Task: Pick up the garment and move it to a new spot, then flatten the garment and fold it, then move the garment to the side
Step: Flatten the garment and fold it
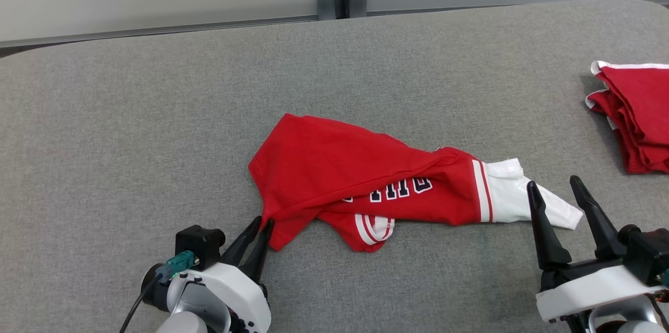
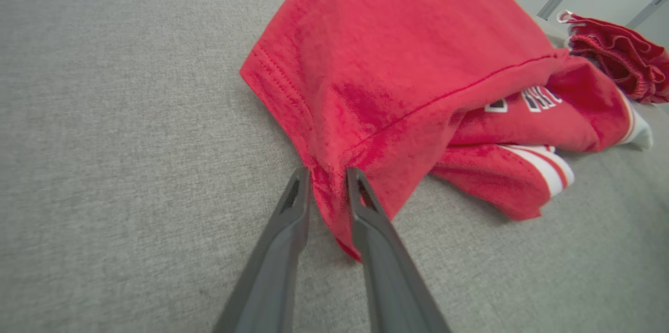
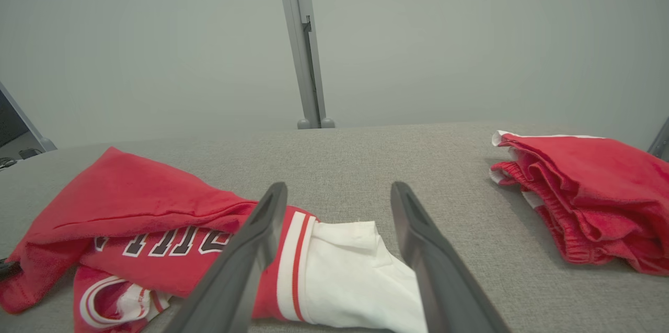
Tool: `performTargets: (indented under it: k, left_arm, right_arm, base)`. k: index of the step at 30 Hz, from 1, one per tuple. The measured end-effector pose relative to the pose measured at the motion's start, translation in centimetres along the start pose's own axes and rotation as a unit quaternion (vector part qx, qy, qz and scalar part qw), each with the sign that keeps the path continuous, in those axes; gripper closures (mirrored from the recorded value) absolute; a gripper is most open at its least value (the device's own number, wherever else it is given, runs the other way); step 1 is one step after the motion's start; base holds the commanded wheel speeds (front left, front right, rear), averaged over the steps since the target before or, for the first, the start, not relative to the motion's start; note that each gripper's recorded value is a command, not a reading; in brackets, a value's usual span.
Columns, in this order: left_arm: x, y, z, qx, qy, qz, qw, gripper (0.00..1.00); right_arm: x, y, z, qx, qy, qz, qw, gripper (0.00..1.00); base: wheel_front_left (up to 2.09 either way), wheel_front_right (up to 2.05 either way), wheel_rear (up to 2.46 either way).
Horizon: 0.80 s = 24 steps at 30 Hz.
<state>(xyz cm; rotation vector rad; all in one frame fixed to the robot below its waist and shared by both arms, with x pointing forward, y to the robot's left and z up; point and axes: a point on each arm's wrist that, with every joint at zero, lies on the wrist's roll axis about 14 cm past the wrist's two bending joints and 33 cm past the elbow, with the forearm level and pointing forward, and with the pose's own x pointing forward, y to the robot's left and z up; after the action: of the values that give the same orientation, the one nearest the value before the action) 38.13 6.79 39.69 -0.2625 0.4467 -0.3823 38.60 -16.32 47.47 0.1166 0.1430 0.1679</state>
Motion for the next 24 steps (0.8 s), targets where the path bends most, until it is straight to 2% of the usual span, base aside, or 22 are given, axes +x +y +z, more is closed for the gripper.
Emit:
performTargets:
  k: [9,12,20,24]
  left_arm:
    - [0.5,0.9,0.2,0.0,-0.009,0.006,1.0,1.0]
    - [0.5,1.1,0.5,0.006,-0.015,0.01,1.0,1.0]
    - [1.1,1.7,1.1,0.009,-0.024,0.013,1.0,1.0]
    - [1.5,1.9,1.1,0.01,-0.025,0.014,1.0,1.0]
  right_arm:
    - [0.2,-1.2,-0.3,0.007,0.003,-0.017,1.0,0.0]
    - [0.0,-2.9,-1.1,0.005,0.015,-0.039,0.999,0.0]
    - [-1.1,-6.5,-8.1,0.026,0.124,-0.09,0.988,0.0]
    - [-0.3,-7.0,-9.4,0.043,0.136,-0.096,0.985,0.0]
  base:
    - [0.0,0.0,0.0]
    - [0.0,0.0,0.0]
    - [0.0,0.0,0.0]
    - [0.0,0.0,0.0]
